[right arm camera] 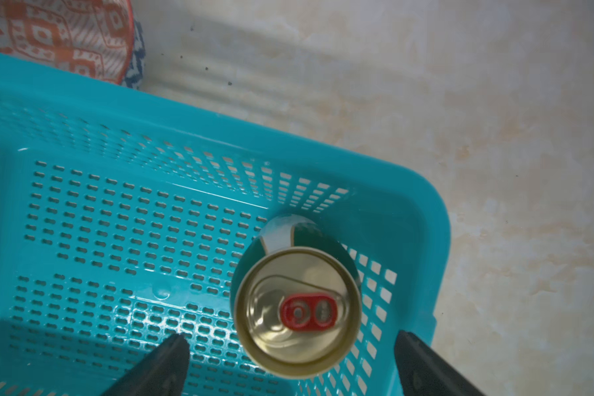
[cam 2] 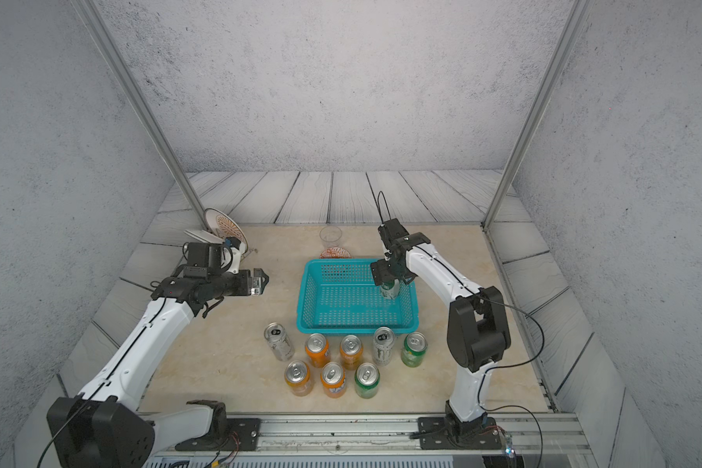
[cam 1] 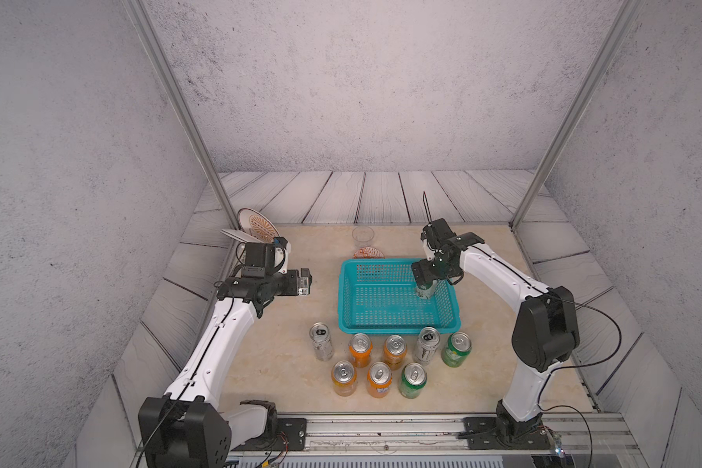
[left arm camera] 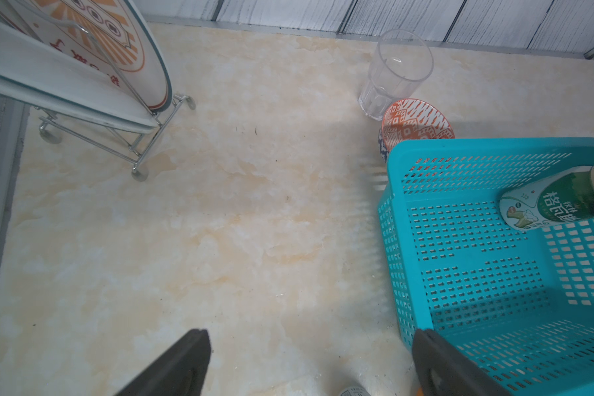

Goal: Take out the drinks from the basket
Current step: Pick up the drink from the basket.

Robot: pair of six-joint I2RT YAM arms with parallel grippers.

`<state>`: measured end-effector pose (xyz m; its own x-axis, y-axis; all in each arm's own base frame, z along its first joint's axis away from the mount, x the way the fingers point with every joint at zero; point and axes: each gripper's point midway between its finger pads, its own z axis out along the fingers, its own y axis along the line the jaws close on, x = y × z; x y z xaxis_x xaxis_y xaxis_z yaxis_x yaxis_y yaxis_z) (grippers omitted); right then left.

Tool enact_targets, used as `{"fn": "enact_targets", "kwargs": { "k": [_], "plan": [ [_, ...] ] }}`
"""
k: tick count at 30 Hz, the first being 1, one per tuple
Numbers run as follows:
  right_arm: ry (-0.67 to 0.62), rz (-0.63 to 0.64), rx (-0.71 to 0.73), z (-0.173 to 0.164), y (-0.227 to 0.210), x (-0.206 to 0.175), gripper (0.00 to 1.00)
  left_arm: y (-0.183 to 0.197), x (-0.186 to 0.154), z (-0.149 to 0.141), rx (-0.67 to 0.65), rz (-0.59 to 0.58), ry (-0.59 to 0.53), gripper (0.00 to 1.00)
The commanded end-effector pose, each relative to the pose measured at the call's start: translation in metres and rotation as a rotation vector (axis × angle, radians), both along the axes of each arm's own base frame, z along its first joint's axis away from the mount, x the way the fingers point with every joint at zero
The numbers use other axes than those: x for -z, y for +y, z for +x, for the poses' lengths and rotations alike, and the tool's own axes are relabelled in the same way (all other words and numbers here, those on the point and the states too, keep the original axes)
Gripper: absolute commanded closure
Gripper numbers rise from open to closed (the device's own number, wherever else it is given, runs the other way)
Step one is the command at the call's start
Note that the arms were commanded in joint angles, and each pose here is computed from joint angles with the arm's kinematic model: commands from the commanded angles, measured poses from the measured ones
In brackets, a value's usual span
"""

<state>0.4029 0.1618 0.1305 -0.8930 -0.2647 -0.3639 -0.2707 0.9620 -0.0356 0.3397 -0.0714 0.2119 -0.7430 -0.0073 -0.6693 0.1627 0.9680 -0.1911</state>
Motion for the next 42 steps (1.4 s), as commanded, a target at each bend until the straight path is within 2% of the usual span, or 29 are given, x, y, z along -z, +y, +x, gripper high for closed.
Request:
{"fn": "enact_targets", "kwargs": {
  "k": [1,15,21,30,42],
  "plan": [
    [0.045,-0.015,-0.005,0.004,0.001,0.015,0.04,0.006,0.001,-0.002,-0.008,0.012,0.006,0.01],
    [0.095,-0.030,-0.029,0.016,0.007,0.046,0.12,0.006,0.001,-0.002,-0.009,0.017,0.008,0.01],
    [0.111,-0.031,-0.031,0.015,0.006,0.050,0.24,0.006,0.000,-0.002,-0.010,0.015,0.005,0.01],
    [0.094,-0.031,-0.046,0.014,0.005,0.035,0.40,0.006,0.000,-0.002,-0.009,0.015,0.005,0.01],
    [0.028,0.012,-0.070,-0.005,0.003,-0.024,0.42,0.005,0.000,-0.002,-0.007,0.011,0.006,0.01]
  ]
}}
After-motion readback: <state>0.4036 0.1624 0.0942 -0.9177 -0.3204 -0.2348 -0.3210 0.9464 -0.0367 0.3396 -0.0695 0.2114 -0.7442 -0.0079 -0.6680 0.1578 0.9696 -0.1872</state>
